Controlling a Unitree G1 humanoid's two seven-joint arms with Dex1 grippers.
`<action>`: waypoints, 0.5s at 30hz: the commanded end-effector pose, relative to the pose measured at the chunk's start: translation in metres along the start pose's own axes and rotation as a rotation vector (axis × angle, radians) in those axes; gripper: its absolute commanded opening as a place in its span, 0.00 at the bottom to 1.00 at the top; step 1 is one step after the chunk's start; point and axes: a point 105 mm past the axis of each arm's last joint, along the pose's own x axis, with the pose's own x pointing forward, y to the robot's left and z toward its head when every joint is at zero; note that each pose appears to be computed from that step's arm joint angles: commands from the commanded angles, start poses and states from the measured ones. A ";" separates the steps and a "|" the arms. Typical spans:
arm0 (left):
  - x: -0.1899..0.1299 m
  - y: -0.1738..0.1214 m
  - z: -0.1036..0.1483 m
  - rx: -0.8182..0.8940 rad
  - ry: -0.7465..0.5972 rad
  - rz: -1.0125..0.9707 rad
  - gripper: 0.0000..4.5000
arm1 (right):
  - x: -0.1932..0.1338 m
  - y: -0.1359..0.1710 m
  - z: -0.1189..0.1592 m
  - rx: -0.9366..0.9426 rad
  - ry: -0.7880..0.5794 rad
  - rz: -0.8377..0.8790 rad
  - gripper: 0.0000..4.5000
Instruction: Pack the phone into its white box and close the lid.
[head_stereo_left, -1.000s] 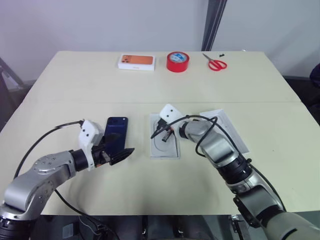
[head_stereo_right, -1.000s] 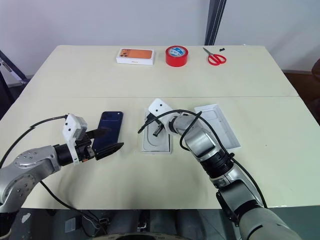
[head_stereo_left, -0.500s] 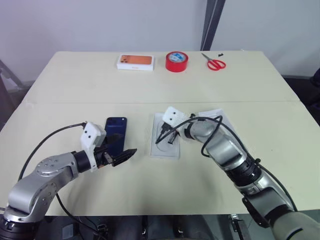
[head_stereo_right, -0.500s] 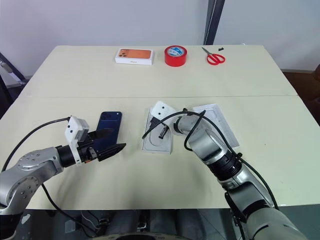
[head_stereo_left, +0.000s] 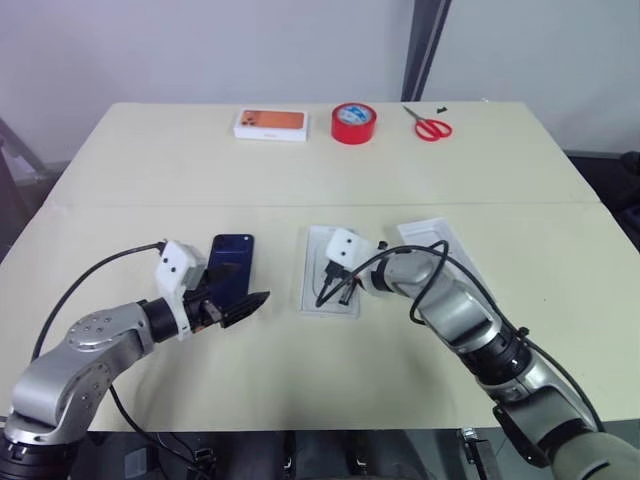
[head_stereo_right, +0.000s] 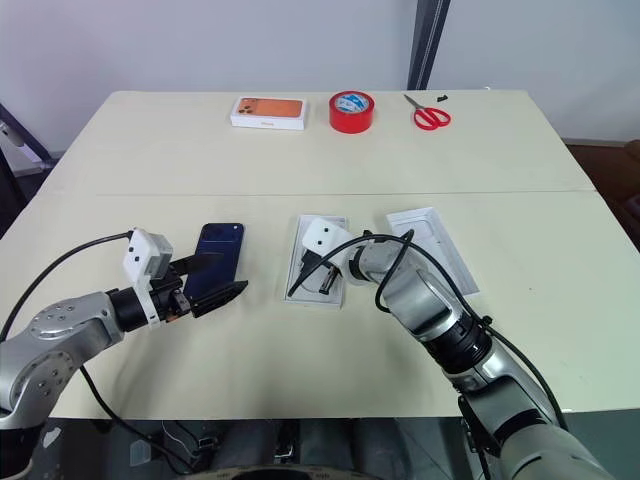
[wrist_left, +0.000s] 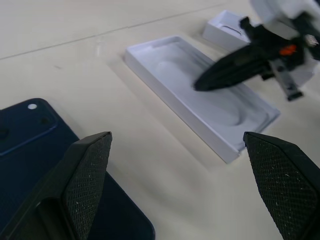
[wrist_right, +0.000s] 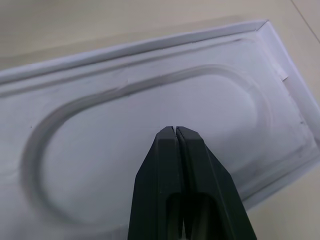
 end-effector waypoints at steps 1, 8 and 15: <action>-0.007 0.017 0.009 -0.013 -0.024 0.118 0.99 | -0.012 -0.012 0.043 0.022 -0.175 -0.030 0.02; -0.024 0.078 0.018 -0.297 -0.046 0.453 1.00 | 0.007 0.016 0.081 -0.007 -0.257 0.077 0.01; -0.016 0.089 0.000 -0.565 0.141 0.457 1.00 | 0.045 0.037 0.086 -0.084 -0.151 0.110 0.01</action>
